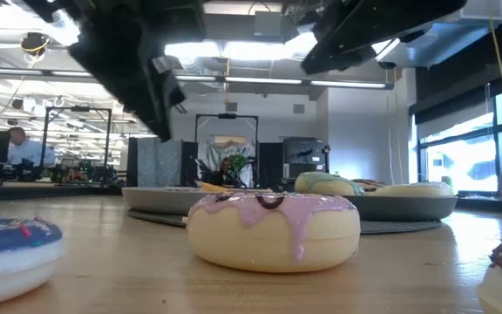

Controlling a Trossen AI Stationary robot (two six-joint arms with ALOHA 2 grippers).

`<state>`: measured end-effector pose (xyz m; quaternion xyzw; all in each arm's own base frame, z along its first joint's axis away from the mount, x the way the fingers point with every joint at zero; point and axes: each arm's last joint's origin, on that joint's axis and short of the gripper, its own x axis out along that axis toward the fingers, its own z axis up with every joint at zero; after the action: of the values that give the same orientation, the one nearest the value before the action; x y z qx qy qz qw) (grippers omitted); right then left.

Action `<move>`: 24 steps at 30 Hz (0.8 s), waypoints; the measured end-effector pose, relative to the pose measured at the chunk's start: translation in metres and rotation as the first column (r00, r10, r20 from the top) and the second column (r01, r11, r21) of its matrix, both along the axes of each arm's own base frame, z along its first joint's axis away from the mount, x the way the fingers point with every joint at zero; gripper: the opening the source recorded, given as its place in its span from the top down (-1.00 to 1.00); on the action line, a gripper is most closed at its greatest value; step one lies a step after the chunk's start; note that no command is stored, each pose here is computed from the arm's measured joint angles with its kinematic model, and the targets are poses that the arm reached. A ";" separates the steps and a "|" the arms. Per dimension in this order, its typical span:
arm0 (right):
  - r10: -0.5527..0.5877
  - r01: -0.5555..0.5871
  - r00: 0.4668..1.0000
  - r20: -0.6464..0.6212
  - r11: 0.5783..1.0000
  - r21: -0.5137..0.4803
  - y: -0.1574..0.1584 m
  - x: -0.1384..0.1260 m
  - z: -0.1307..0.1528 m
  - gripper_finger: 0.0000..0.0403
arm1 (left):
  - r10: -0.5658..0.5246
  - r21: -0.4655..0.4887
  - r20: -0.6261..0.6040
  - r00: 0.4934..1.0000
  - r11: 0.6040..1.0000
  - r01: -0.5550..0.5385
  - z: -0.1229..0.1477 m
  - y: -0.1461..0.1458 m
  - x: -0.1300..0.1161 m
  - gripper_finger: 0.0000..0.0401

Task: Pick & Place donuts
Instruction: Put the large purple donut on the black plate

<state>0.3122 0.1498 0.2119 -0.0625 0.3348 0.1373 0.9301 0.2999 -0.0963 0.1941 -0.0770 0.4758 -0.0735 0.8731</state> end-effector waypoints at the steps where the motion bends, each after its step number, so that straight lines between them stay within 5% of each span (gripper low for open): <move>1: 0.006 -0.006 1.000 -0.007 1.000 -0.002 0.004 0.006 -0.003 0.08 | 0.023 -0.009 -0.020 1.000 1.000 -0.023 0.000 0.001 -0.002 0.37; 14: 0.011 -0.018 0.993 -0.118 0.998 -0.059 0.024 0.045 -0.062 0.08 | 0.010 -0.015 -0.035 0.999 1.000 -0.010 0.001 -0.012 -0.009 0.37; 24: -0.066 0.062 0.987 -0.148 0.998 -0.030 0.021 0.049 -0.075 0.12 | 0.003 -0.017 -0.027 1.000 1.000 -0.003 0.002 -0.014 -0.009 0.38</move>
<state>0.3609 0.1709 0.1373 -0.0529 0.4069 0.1073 0.9056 0.2913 -0.1100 0.1960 -0.0861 0.4867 -0.0751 0.8661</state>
